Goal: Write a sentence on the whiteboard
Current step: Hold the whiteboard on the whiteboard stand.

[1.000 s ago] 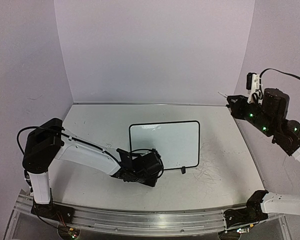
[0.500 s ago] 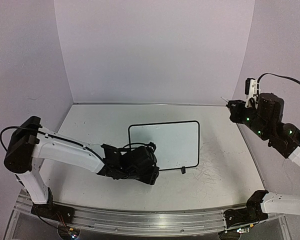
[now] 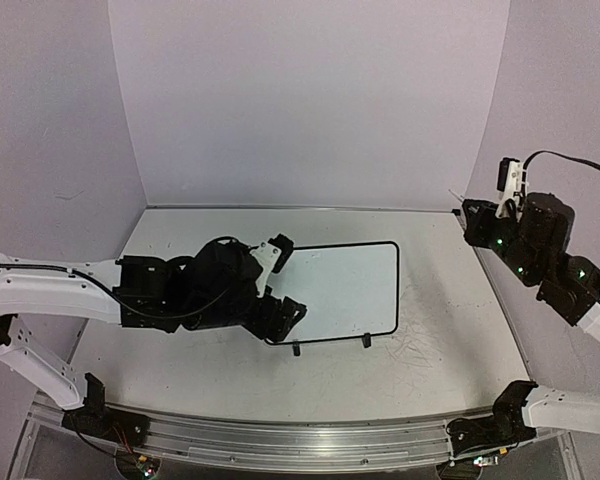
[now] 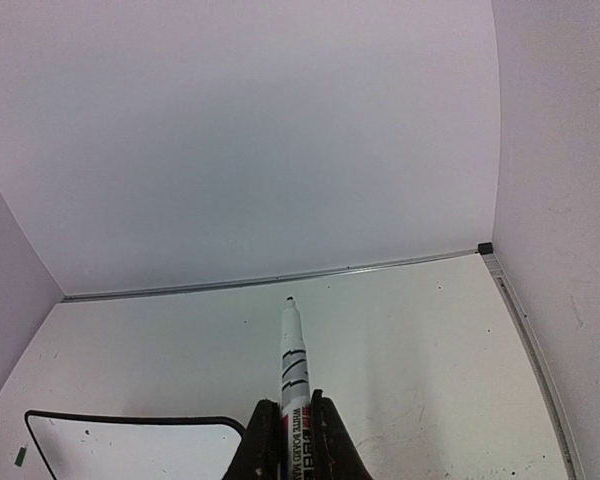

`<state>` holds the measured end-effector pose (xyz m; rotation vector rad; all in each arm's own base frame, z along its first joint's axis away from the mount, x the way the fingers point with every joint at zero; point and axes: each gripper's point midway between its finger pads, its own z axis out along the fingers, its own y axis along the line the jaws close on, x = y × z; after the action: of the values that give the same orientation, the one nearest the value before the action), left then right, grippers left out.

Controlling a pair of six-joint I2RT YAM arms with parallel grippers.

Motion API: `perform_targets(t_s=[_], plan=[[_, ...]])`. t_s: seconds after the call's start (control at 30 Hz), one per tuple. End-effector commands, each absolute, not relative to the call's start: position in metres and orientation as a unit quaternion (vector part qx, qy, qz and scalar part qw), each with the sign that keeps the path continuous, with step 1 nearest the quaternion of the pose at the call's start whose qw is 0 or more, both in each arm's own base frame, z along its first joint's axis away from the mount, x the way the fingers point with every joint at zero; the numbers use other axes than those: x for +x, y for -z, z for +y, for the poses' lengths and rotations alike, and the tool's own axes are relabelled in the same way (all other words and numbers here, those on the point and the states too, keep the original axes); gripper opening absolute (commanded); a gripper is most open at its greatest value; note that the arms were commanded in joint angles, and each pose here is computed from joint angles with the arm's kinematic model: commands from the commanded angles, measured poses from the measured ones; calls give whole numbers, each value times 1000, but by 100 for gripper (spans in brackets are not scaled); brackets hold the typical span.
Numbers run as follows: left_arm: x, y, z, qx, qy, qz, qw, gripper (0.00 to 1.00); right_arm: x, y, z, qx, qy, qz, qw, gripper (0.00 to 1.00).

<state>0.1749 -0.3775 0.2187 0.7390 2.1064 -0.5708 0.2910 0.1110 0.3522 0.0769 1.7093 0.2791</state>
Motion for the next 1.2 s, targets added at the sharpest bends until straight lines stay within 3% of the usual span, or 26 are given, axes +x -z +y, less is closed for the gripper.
perform_targets(t_s=[0.0, 0.3, 0.5, 0.87, 1.17], plan=[[211, -269, -338, 289, 164, 823, 461, 85, 295, -375, 115, 29, -128, 734, 666, 0], [311, -323, -235, 149, 219, 807, 527, 94, 296, -370, 141, -27, -162, 747, 645, 0], [363, -309, -201, 102, 335, 802, 483, 93, 293, -366, 170, -73, -179, 763, 617, 0], [383, -290, -245, 170, 471, 777, 382, 91, 273, -366, 255, -131, -268, 761, 576, 0], [348, -257, -260, 257, 495, 756, 343, 80, 244, -349, 330, -206, -275, 751, 564, 0]])
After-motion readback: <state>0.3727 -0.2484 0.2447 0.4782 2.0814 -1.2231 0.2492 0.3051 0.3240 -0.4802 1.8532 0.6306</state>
